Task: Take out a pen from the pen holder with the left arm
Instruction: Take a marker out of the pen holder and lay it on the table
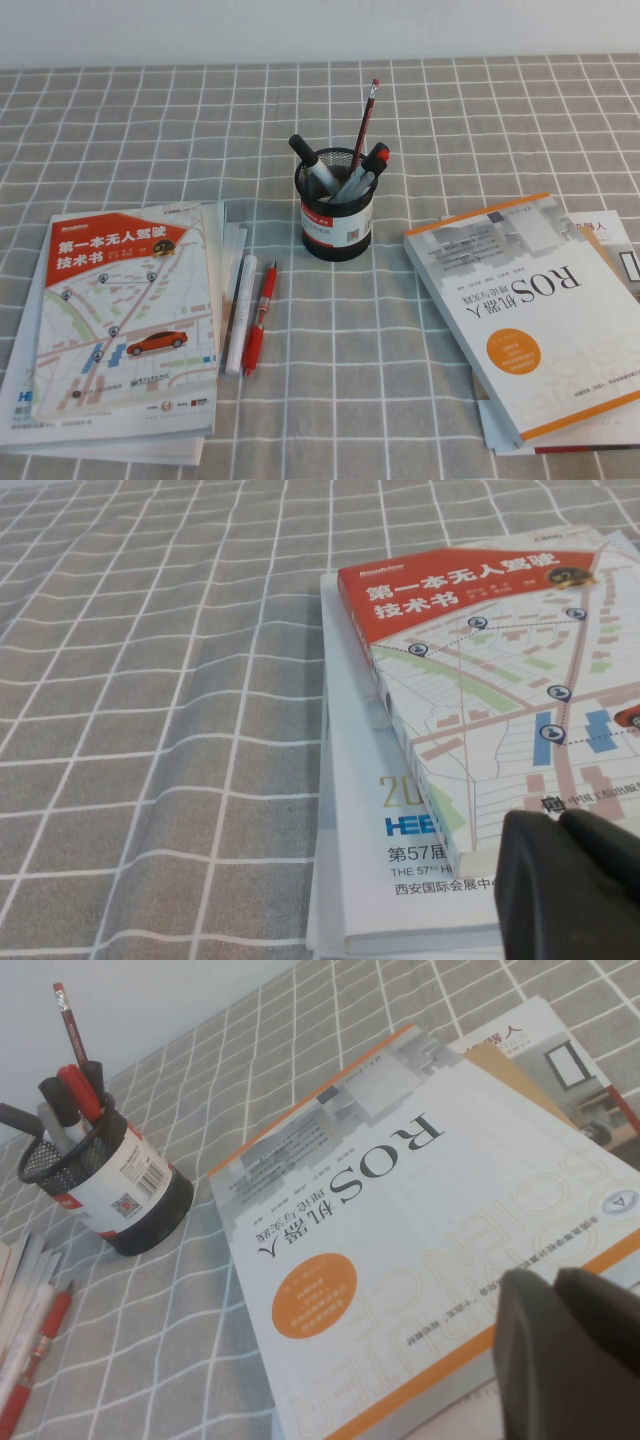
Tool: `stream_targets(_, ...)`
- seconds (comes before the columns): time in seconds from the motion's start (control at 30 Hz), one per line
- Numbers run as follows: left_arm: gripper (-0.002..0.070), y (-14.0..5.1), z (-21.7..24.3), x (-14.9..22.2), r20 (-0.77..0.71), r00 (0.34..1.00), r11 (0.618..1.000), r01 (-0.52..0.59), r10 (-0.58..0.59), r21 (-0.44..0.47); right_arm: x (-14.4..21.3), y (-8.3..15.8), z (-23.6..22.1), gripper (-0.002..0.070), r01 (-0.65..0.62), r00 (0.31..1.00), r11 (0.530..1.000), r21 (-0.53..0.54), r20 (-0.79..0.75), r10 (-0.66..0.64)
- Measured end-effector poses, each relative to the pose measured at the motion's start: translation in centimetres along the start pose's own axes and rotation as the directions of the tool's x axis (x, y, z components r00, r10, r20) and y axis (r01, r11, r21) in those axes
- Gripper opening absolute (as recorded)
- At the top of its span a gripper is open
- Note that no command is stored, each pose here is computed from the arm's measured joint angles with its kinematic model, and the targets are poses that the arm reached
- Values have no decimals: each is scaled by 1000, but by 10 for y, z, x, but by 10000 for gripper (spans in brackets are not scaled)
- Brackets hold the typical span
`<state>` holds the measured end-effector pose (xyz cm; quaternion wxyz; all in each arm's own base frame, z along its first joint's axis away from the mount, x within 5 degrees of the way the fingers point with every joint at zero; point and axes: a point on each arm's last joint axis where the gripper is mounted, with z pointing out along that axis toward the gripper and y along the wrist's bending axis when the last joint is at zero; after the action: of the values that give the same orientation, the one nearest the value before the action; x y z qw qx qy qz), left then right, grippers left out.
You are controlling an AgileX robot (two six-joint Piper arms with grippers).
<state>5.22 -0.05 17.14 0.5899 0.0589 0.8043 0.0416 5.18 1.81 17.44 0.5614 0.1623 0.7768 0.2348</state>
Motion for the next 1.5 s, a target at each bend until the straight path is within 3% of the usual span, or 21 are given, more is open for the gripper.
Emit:
stream_targets(0.27, -3, 0, 0, -1, 13, 1000, 1000, -5, 5, -4, 0, 0, 0, -13, 0, 1000, 1000, 0, 0, 0)
stream_targets(0.3, -3, 0, 0, -3, 32, 999, 1000, 30, -30, 0, 0, 0, 0, -13, 0, 1000, 1000, 0, 0, 0)
stream_targets(0.37, -4, -2, -1, -11, 107, 958, 963, 263, -267, 54, 0, 0, 0, -13, -1, 1000, 1000, -1, 0, 1)
stream_targets(0.4, -3, -4, -1, -15, 131, 895, 904, 415, -426, 104, 0, 0, 0, -13, -1, 1000, 1000, -1, 0, 1)
stream_targets(0.47, -3, -3, -3, -24, 155, 652, 669, 711, -743, 216, 0, 0, 0, -13, -1, 1000, 1000, -1, 0, 1)
stream_targets(0.53, -4, 2, -5, -30, 170, 430, 462, 838, -887, 289, 0, 0, 0, -13, -1, 1000, 1000, -1, 0, 1)
stream_targets(0.6, -4, 7, -7, -34, 204, 292, 346, 878, -934, 330, 0, 0, 0, -13, -1, 1000, 1000, -1, 0, 1)
stream_targets(0.63, -4, 11, -8, -36, 232, 253, 322, 882, -939, 343, 0, 0, 0, -13, -1, 1000, 1000, -1, 0, 1)
stream_targets(0.7, -3, 15, -10, -38, 285, 238, 332, 877, -928, 348, 0, 0, 0, -13, -1, 1000, 1000, -1, 0, 1)
stream_targets(0.9, -4, 14, -9, -38, 303, 313, 406, 855, -900, 323, 0, 0, 0, -13, -1, 1000, 1000, -1, 0, 1)
stream_targets(0.93, -3, 10, -8, -37, 273, 379, 453, 836, -884, 308, 0, 0, 0, -13, -1, 1000, 1000, -1, 0, 1)
stream_targets(1.07, -3, -2, -23, -62, 226, 719, 750, 597, -658, 285, 0, 0, 0, -13, -1, 1000, 1000, -1, 0, 1)
stream_targets(1.17, -3, -2, -40, -103, 259, 831, 860, 421, -493, 287, 0, 0, 0, -13, -1, 1000, 1000, -1, 0, 1)
stream_targets(1.33, -3, -3, -38, -165, 191, 942, 927, 206, -274, 314, 0, 0, 0, -13, -1, 1000, 1000, -1, 0, 1)
stream_targets(1.4, -3, -5, -30, -186, 156, 966, 924, 141, -207, 356, 0, 0, 0, -13, -1, 1000, 1000, -1, 0, 1)
stream_targets(1.5, 10, -11, -4, -205, 101, 985, 890, 79, -139, 450, 0, 0, 0, -13, -1, 1000, 1000, -1, 0, 1)
